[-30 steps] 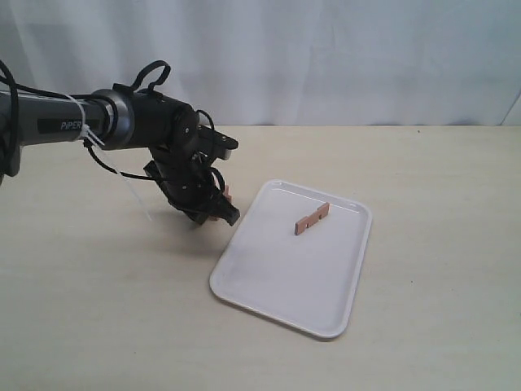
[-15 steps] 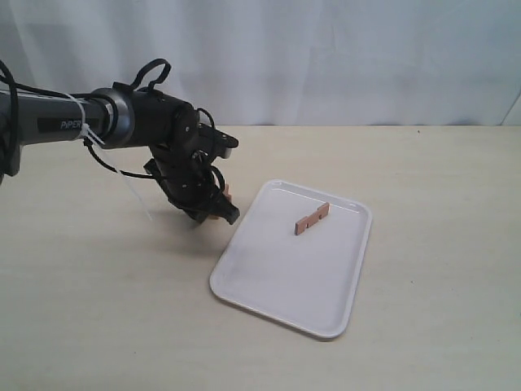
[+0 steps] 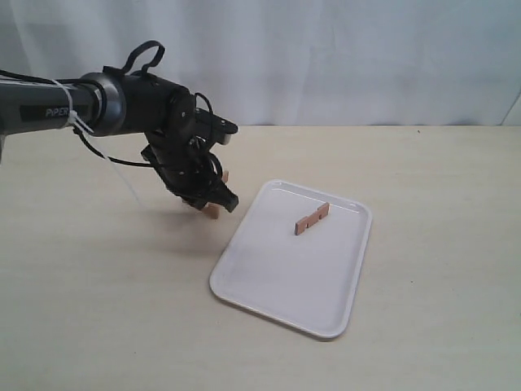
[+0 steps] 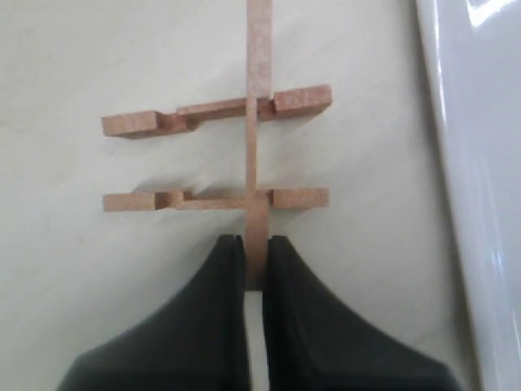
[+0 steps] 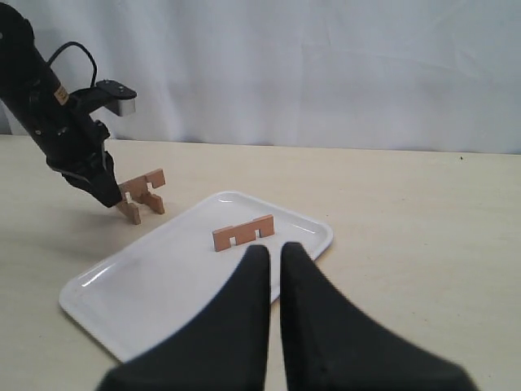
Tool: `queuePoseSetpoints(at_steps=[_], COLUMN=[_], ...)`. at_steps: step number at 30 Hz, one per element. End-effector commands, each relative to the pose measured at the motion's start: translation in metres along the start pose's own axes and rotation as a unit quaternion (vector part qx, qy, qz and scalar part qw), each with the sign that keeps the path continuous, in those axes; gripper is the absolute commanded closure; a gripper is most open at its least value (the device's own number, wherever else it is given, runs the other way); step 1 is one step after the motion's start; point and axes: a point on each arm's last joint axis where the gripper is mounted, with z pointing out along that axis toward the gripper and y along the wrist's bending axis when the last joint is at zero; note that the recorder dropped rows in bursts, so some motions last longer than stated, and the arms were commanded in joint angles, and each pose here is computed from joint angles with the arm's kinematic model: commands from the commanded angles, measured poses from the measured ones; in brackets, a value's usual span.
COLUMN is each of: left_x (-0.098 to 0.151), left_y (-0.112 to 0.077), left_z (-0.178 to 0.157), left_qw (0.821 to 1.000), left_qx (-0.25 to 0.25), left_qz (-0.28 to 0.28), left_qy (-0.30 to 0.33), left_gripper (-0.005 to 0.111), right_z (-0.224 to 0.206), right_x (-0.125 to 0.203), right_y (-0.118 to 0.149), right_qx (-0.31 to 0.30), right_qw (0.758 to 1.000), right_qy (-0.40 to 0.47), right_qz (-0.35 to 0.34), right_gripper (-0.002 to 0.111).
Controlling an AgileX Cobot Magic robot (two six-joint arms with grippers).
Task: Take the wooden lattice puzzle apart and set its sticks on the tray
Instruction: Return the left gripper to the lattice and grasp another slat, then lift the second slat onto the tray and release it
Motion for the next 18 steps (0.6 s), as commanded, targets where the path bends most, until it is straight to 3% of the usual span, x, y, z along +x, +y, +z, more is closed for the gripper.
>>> queuePoseSetpoints(at_steps=[1,10,13,18], left_x=[-0.004,-0.009,-0.012,-0.012], left_y=[0.001,-0.011,-0.033,-0.091], left_z=[-0.016,-0.042,-0.047,-0.049], left_qw=[1.0,0.999,0.998,0.99], left_qx=[-0.002,0.001,0.008,0.027], left_qz=[-0.002,0.023,0.058,0.131], left_qy=[-0.01,-0.027,-0.032,-0.036], left_gripper=[0.102,0.102,0.102,0.102], right_z=[0.0,0.0,0.0,0.0], right_x=[0.001,0.001,0.001,0.001], right_y=[0.0,0.0,0.0,0.0], right_qx=[-0.001,-0.001,-0.001,-0.001], right_qw=[1.0,1.0,1.0,1.0], right_qy=[0.0,0.0,0.0,0.0], right_qz=[-0.002,-0.002,-0.002,-0.002], right_gripper=[0.104,0.104,0.104,0.104])
